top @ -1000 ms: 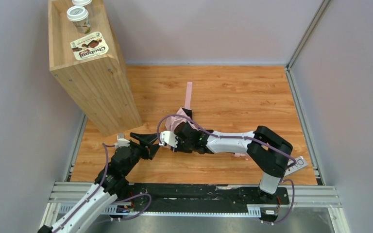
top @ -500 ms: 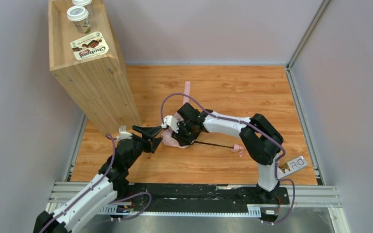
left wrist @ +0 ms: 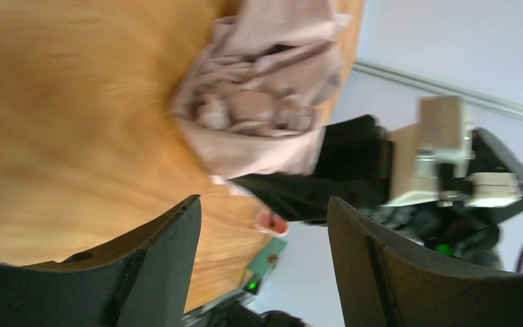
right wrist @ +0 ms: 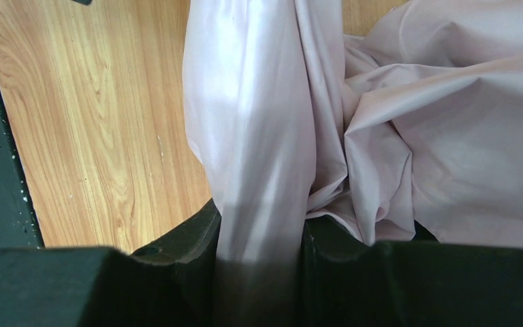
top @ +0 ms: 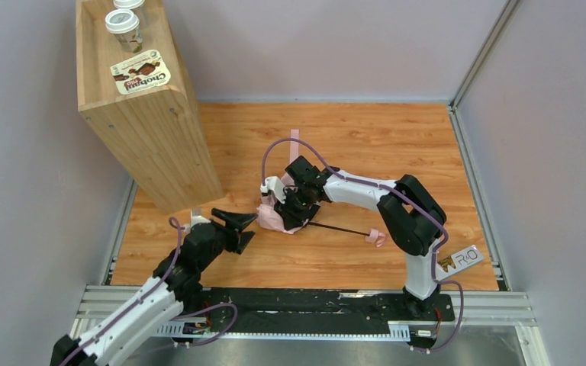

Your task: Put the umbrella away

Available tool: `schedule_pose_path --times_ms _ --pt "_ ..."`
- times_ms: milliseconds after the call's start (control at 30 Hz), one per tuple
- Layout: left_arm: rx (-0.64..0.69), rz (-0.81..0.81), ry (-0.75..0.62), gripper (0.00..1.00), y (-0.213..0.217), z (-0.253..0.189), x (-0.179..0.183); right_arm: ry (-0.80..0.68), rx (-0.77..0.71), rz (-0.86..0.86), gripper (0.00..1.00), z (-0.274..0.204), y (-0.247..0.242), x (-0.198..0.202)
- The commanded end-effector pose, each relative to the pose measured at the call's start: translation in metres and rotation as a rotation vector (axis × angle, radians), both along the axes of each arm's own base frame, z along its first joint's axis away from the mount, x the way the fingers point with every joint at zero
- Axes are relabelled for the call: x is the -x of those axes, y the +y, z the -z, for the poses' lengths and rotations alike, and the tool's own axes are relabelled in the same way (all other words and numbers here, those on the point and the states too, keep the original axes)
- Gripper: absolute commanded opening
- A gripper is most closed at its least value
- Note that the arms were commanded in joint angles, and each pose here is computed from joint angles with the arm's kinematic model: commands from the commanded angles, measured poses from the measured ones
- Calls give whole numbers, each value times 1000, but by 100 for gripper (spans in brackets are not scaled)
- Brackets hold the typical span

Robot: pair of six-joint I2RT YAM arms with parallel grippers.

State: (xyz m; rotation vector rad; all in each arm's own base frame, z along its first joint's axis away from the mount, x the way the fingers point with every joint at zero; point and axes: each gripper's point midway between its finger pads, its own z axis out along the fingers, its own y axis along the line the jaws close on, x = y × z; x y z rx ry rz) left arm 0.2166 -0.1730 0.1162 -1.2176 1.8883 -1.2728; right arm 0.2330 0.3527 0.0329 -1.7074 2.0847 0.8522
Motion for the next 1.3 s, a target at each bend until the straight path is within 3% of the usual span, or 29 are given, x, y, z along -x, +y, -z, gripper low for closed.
schedule_pose_path --times_ms 0,133,167,233,400,633,667,800,1000,1267 --pt "-158 -8 118 75 35 67 41 119 160 54 0 36 -34 37" --pt "-84 -16 118 78 31 82 42 130 154 58 0 34 -32 35" --pt "-42 -21 65 79 26 70 34 144 151 54 0 34 -31 37" --pt "-38 1 2 80 20 56 27 166 141 51 0 34 -29 40" --pt "-142 116 140 80 3 64 32 174 130 52 0 33 -25 38" --pt "-84 213 67 81 -34 54 10 170 130 45 0 29 -24 37" --pt "-55 203 2 81 -35 44 4 168 131 43 0 29 -24 37" --pt "-104 126 0 81 -19 50 5 162 133 38 0 27 -23 35" --pt "-83 47 -98 82 -16 21 -15 167 123 35 0 26 -21 35" --pt "-51 76 -78 82 -38 22 -32 175 124 27 0 25 -19 35"
